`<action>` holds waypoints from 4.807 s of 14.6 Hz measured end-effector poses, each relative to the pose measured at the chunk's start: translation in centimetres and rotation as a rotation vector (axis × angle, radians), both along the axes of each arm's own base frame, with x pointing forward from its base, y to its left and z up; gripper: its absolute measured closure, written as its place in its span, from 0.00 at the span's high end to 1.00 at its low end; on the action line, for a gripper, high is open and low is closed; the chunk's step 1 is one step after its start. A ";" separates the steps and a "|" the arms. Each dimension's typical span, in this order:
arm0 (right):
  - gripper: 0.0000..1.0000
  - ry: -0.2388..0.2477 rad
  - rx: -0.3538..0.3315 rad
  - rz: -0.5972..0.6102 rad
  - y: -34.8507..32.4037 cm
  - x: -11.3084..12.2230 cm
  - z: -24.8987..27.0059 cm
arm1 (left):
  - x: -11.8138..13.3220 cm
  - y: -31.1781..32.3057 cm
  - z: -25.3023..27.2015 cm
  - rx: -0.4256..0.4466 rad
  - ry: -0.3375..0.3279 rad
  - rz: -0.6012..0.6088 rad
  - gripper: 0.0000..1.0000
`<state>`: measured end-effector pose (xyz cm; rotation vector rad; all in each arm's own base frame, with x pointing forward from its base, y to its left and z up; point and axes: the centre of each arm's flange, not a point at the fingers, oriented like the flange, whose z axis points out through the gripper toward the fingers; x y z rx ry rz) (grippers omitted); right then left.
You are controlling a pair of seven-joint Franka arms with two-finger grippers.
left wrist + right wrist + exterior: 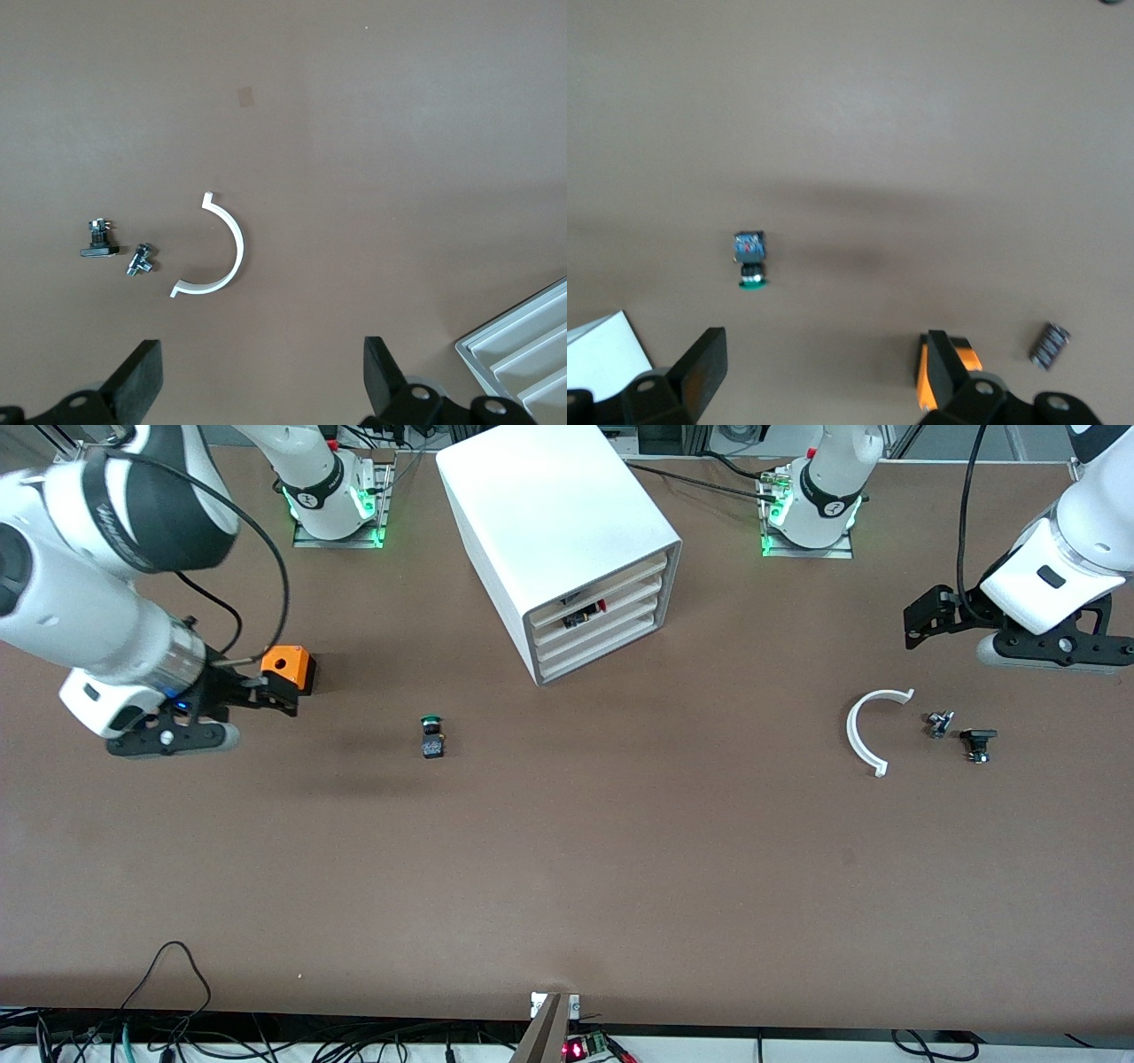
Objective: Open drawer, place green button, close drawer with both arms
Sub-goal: 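Reach the right gripper down toward the blue push-button, then grasp the blue button with the right gripper while the left gripper moves, then move the left gripper to the white cabinet's drawer handle, then pull the drawer open with the left gripper while the right gripper approaches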
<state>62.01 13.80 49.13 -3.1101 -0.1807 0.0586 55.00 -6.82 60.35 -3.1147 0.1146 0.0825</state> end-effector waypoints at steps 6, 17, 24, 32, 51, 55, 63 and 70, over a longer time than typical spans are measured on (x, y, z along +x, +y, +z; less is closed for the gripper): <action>1.00 0.000 0.027 0.068 5.5 1.3 -6.2 | -0.6 -0.2 -0.5 -0.014 0.058 0.000 1.00; 1.00 0.032 0.032 0.048 11.0 -0.6 -20.4 | -2.4 -5.4 -5.2 -0.311 0.377 -0.149 1.00; 0.99 0.027 0.035 -0.011 12.7 -3.6 -28.4 | -1.4 -11.9 -19.1 -0.526 0.398 -0.312 1.00; 0.61 0.064 0.018 -0.053 12.6 -5.1 -31.2 | -3.5 -16.9 -32.2 -0.748 0.346 -0.340 0.98; 0.41 0.075 -0.020 -0.151 11.0 1.7 -15.1 | -15.7 -20.6 -48.1 -1.382 0.316 -0.230 0.42; 0.41 0.057 -0.016 -0.224 11.2 2.6 -9.3 | -15.8 -20.4 -48.5 -1.399 0.316 -0.228 0.15; 0.41 0.048 -0.009 -0.463 15.0 1.7 -1.7 | -12.4 -17.1 -48.7 -1.381 0.239 -0.190 0.15; 0.41 0.012 0.075 -0.704 21.2 -0.6 3.2 | -5.2 -11.4 -48.3 -1.306 0.148 -0.237 0.15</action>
